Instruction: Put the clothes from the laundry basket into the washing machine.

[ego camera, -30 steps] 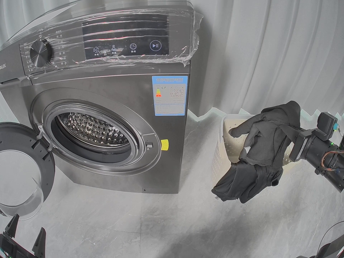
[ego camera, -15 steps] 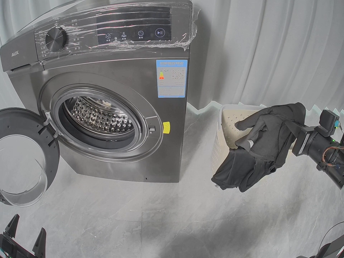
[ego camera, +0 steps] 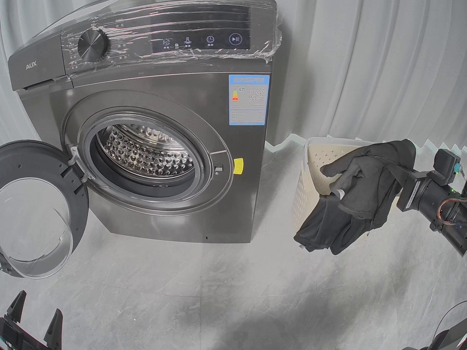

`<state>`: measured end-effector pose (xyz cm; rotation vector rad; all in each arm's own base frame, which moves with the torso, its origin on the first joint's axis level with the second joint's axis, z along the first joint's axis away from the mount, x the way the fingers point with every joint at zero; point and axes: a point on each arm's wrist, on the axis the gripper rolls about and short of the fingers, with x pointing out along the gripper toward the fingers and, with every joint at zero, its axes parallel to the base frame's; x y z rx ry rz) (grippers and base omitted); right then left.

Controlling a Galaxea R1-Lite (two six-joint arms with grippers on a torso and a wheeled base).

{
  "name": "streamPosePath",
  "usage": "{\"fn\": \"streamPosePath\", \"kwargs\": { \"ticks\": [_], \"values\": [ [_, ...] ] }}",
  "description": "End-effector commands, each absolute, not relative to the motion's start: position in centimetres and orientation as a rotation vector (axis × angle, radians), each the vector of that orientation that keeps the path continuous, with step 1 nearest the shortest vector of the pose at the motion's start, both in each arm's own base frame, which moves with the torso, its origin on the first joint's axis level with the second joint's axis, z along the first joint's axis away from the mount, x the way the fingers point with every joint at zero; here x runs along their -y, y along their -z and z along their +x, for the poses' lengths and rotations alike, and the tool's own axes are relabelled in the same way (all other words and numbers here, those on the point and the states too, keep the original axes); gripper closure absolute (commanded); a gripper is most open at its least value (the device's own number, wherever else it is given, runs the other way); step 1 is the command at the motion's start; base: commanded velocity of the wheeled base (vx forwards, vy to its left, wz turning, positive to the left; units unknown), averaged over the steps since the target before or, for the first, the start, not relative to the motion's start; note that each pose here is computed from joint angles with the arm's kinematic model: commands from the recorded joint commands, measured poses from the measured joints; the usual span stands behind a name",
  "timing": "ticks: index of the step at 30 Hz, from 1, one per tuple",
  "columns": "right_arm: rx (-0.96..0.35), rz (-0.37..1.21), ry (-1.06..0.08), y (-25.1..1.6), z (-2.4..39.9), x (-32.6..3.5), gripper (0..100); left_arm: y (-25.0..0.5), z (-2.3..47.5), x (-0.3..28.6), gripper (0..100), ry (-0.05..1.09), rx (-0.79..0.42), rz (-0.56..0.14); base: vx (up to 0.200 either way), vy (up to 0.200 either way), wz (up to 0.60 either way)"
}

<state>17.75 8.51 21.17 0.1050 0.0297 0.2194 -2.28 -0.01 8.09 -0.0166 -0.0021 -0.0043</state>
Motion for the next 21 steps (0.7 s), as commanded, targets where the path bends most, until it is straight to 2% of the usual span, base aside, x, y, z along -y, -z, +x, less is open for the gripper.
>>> {"fn": "streamPosePath", "kwargs": {
  "ticks": [1, 13, 18, 21],
  "values": [
    [-0.03, 0.105, -0.22, -21.2, 17.8, -8.5, 100, -7.6, -2.3, 0.0, 0, 0.005, 0.001, -0.017, 0.0, 0.2, 0.0],
    [-0.033, 0.103, -0.258, -21.0, 17.5, -8.9, 100, -7.6, -2.3, 0.0, 0, 0.005, 0.0, -0.017, 0.0, 0.2, 0.0],
    [-0.02, 0.11, -0.309, -21.3, 17.1, -9.5, 100, -7.6, -2.3, 0.0, 0, 0.005, 0.001, -0.017, 0.0, 0.2, 0.0],
    [-0.006, 0.114, -0.319, -21.5, 17.1, -9.6, 100, -7.6, -2.3, 0.0, 0, 0.005, 0.001, -0.017, 0.0, 0.0, 0.0]
  ]
}}
